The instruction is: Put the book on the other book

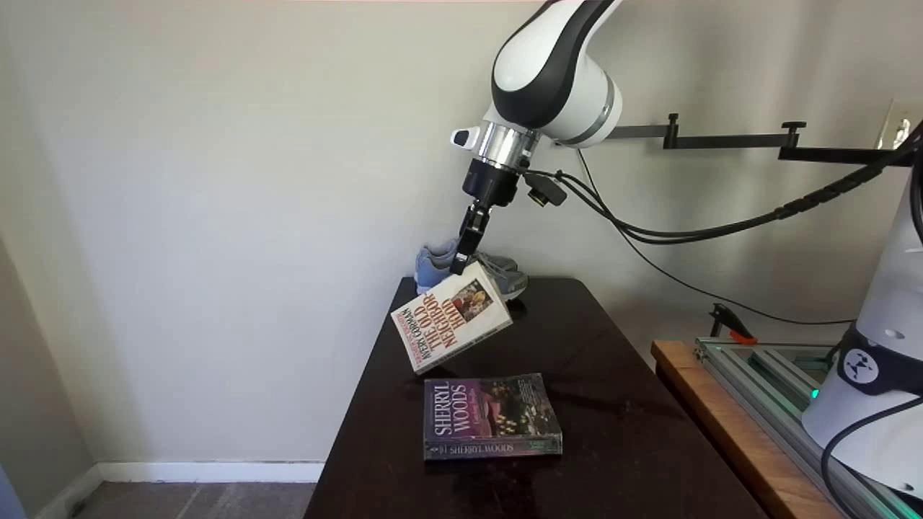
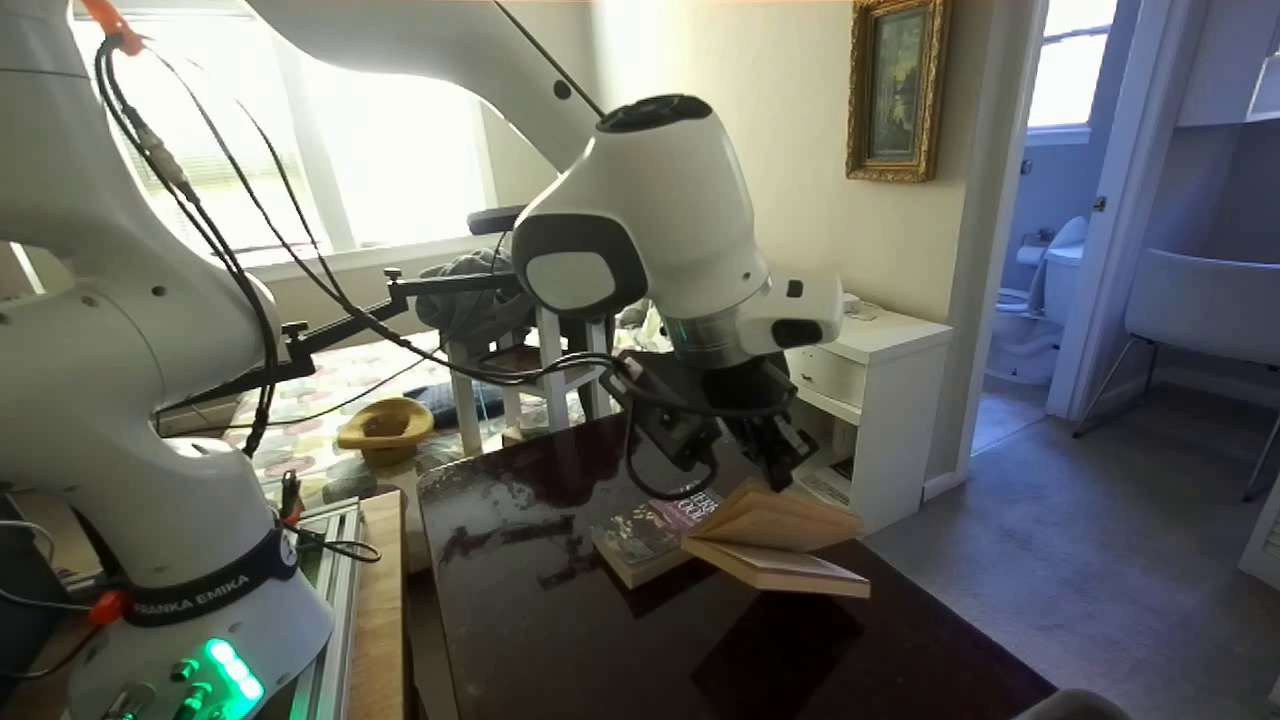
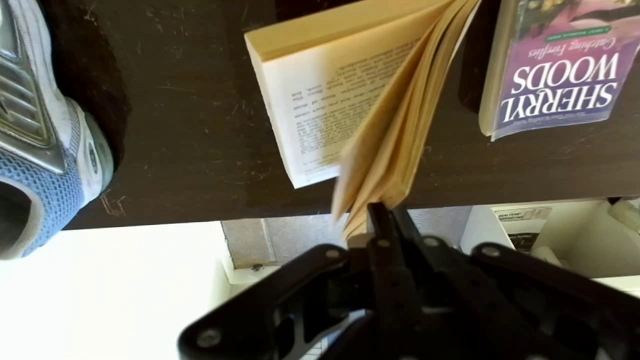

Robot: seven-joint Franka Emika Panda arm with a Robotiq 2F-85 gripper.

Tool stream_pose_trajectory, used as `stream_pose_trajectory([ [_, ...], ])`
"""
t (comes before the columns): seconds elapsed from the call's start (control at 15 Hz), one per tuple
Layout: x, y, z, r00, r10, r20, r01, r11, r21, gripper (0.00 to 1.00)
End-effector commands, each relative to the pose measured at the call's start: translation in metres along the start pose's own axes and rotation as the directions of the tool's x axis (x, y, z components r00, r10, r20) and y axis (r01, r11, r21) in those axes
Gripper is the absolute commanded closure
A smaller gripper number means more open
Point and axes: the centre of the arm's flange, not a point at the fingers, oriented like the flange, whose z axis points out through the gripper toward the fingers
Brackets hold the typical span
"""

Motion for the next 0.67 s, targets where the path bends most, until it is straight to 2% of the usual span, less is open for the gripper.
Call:
stream_pose_trajectory([
  [0.0,-0.006,-0.014,-0.026,1.0,-0.012,-0.014,0.012,1.0,0.005,0.99],
  [0.6,0.008,-0.039,-0.051,0.998,-0.045,-0.048,0.046,0.999,0.015,0.99],
])
